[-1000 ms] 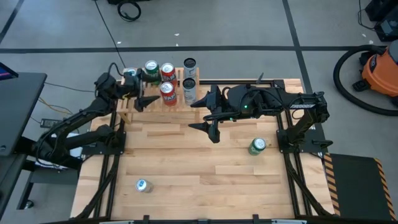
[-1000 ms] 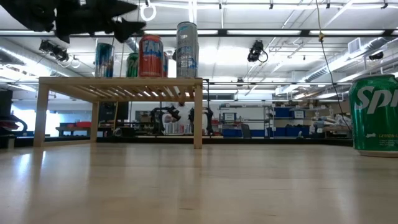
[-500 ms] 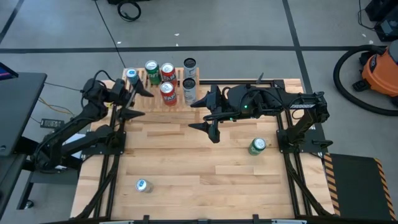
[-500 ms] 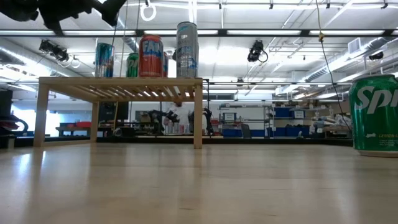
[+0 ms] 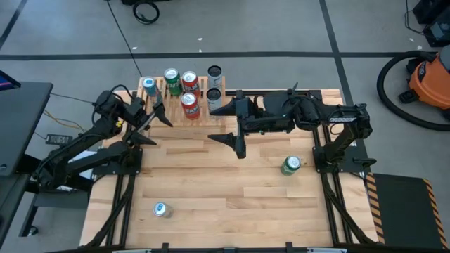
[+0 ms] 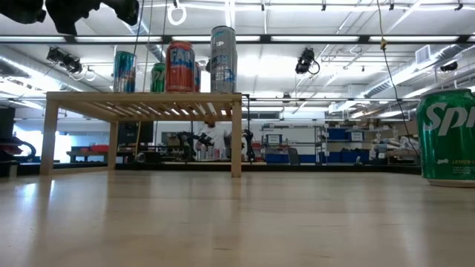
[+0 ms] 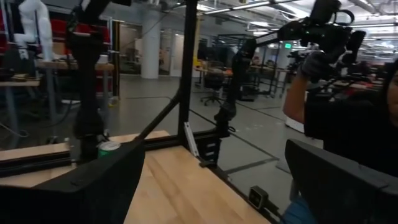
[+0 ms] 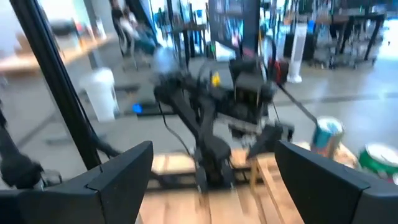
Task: Place canned beverage on shelf
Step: Put the green soda can on the shelf
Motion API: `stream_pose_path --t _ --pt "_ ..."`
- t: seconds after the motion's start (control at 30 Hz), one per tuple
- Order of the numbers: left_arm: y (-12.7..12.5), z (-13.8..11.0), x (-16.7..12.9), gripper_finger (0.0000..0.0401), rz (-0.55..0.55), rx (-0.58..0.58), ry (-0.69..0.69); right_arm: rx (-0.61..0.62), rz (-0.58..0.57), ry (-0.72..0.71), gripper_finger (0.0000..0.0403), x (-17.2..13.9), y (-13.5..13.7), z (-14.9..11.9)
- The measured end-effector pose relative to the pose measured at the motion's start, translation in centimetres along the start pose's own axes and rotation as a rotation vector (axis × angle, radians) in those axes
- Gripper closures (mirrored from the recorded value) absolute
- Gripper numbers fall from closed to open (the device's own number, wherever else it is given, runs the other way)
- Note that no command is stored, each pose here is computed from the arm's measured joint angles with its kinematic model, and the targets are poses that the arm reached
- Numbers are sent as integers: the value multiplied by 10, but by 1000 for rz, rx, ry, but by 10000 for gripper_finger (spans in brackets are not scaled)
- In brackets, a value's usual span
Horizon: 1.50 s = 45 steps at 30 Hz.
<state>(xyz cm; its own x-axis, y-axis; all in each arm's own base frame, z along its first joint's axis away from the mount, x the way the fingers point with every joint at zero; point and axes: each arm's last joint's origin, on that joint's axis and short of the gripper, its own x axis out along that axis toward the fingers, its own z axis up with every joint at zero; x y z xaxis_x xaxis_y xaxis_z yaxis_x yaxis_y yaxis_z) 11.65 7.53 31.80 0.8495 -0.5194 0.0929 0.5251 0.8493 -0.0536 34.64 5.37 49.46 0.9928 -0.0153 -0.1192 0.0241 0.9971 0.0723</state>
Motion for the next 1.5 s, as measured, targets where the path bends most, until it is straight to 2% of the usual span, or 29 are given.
stream_pose_path --t 0.13,0.2,0.33,0.47,0.53,0.67,0.83,0.93,1.23,1.5 --pt "-1 -1 3 7 -25 -3 2 51 17 -56 55 0 1 6" --pt "-3 -1 5 7 -41 -4 2 63 73 -39 55 0 2 5" --pt "-5 -1 10 7 -74 -7 3 2 205 48 55 -1 8 -3" --pt "-6 -1 15 7 -70 -11 -14 -58 192 186 55 -5 18 -18" --pt "-7 -1 17 7 -66 -14 -22 -65 125 247 55 -6 23 -27" --pt "-7 -5 20 7 -53 -28 -17 -94 -121 361 55 -5 30 -55" --pt "-2 -15 23 7 85 -84 -4 -97 -412 449 55 -5 33 -90" --pt "1 -20 24 7 160 -86 16 -76 -542 457 55 -7 35 -108" --pt "-5 -26 35 7 169 -62 45 -52 -803 498 55 -23 41 -163" --pt "-11 -41 47 7 249 -66 150 24 -937 444 55 -54 58 -199"
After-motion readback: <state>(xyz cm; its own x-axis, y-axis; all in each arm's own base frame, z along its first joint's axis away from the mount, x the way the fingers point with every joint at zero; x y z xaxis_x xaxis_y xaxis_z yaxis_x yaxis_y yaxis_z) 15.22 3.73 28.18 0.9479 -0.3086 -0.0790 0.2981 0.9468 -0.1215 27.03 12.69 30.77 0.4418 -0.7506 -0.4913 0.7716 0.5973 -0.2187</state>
